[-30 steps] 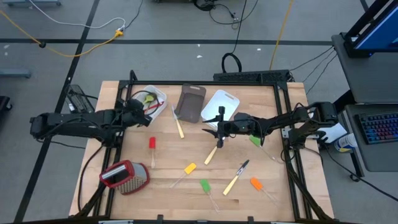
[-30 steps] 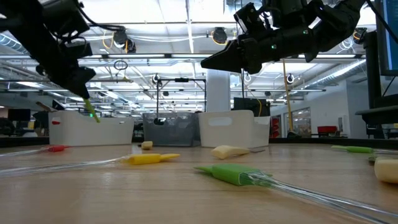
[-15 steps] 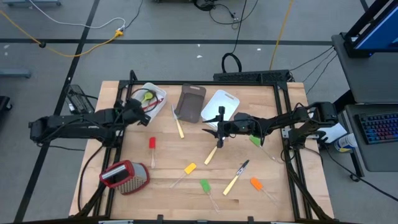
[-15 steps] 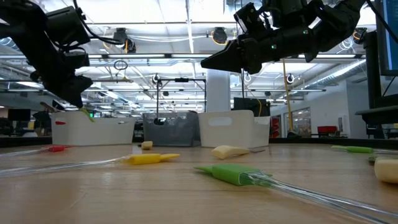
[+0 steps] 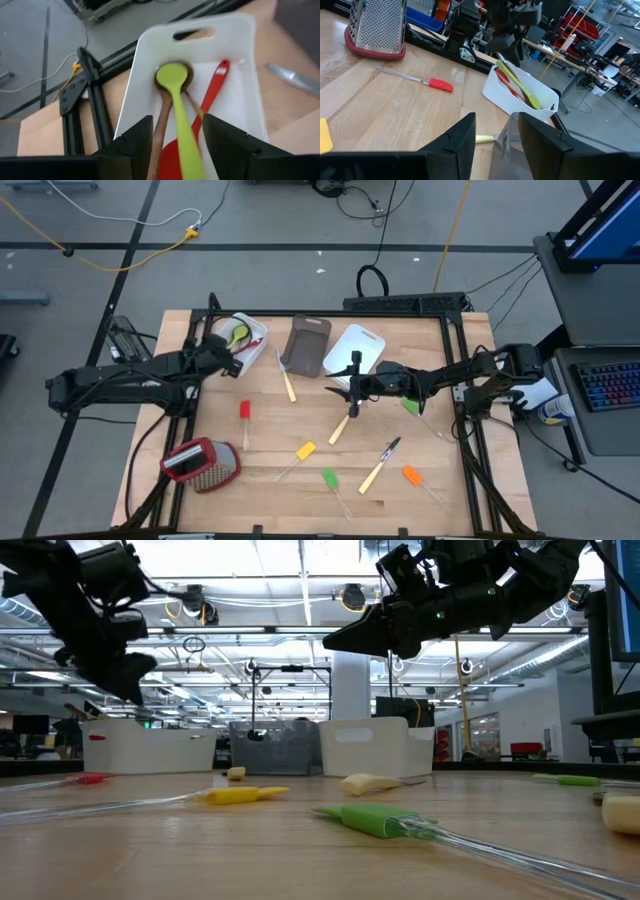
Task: Pick & Place Kitchen Items
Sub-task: Put the middle yellow knife into the right white bin
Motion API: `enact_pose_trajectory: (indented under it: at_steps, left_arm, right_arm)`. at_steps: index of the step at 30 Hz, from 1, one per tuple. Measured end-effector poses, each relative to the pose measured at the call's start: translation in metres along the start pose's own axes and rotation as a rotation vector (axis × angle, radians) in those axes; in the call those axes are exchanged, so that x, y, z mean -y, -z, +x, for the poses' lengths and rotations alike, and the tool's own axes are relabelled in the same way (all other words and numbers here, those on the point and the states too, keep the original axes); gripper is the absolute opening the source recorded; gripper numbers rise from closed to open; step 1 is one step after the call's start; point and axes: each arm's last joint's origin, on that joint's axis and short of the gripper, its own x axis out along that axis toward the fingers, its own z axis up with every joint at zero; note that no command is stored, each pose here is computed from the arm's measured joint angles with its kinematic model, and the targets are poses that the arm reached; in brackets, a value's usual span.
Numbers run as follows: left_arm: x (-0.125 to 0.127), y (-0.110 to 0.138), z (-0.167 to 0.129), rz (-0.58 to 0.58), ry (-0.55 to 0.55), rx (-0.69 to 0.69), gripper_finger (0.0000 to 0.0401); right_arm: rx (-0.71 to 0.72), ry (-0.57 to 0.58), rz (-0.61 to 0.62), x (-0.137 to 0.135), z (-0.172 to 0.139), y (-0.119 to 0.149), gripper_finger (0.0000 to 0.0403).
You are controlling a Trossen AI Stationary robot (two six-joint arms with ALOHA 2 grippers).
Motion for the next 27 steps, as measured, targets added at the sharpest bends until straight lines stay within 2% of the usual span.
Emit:
enact_pose_trajectory:
  at_steps: [3,8,11,18,27]
  left_arm:
    - [0.003,-0.01,-0.006,-0.008,0.051,0.043,0.0169]
    - [0.015,-0.024,-0.014,-0.045,0.244,0.118,0.0156]
    - [0.021,-0.027,-0.018,-0.084,0.324,0.143,0.0148]
    - [0.029,-0.026,-0.027,-0.115,0.41,0.163,0.0129]
    - [0.04,-0.021,-0.037,-0.139,0.497,0.149,0.0127]
  right_arm:
    - [0.004,0.002,0.0,0.0,0.0,0.0,0.0141]
    - [0.01,0.004,0.001,0.0,0.0,-0.001,0.0141]
    - [0.01,0.004,0.001,0.0,0.0,-0.001,0.0141]
    - [0.009,0.004,0.001,0.0,0.0,-0.001,0.0141]
    - [0.011,0.004,0.001,0.0,0.0,-0.001,0.0141]
